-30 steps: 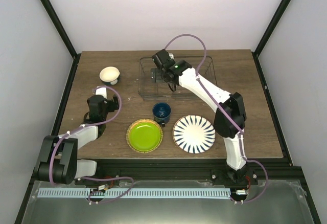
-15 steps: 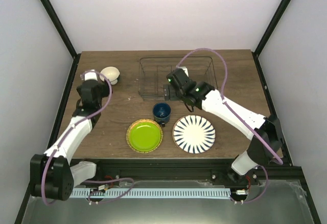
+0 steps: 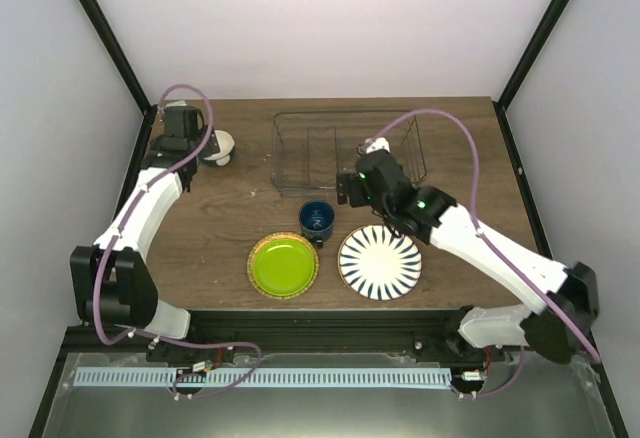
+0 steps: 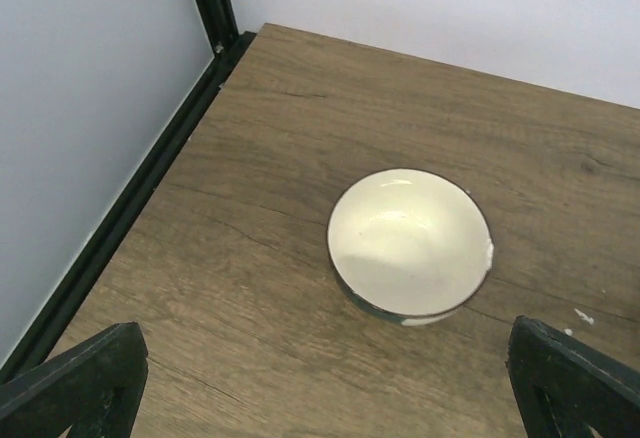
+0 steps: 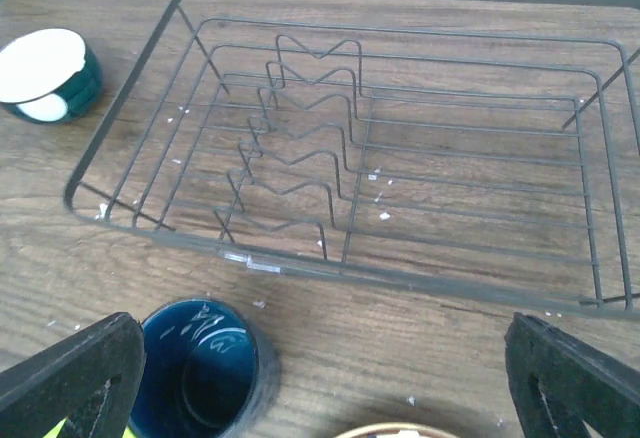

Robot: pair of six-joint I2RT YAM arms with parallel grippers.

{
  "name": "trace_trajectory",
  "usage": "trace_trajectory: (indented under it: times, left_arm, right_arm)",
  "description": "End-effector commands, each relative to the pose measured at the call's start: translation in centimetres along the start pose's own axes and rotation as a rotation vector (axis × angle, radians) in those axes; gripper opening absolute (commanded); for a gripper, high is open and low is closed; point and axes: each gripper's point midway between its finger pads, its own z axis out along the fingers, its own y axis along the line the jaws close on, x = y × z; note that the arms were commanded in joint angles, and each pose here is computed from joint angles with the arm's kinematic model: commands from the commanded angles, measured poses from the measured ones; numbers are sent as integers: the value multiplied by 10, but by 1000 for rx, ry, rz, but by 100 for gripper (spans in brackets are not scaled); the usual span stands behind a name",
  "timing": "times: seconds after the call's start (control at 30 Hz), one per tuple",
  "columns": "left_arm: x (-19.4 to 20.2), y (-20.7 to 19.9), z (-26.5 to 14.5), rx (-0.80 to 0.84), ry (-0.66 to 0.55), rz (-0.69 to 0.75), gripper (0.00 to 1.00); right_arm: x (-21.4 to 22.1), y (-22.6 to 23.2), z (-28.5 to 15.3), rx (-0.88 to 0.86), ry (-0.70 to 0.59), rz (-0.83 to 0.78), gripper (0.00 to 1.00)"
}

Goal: Load the mixed dishes into the dish rack

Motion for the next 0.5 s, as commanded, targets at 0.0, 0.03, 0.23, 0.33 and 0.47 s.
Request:
trace_trajectory:
  times: [0.0, 0.03, 0.23, 0.33, 0.47]
  left_arm:
    - [10, 19, 19, -18, 122, -11, 100]
    - [12, 23, 27, -26, 142, -17, 100]
    - [21, 21, 78, -64, 297, 37, 100]
    - [34, 13, 101, -57, 377, 52, 100]
    - [48, 3, 124, -23, 427, 53, 100]
  right_arm:
    - [1, -1, -21, -84, -85, 31, 100]
    - [1, -6, -25, -72, -92, 36, 100]
    - [1, -20, -40, -44, -110, 33, 100]
    - [4, -25, -42, -21, -105, 31, 100]
    - [9, -28, -41, -14, -94, 30, 100]
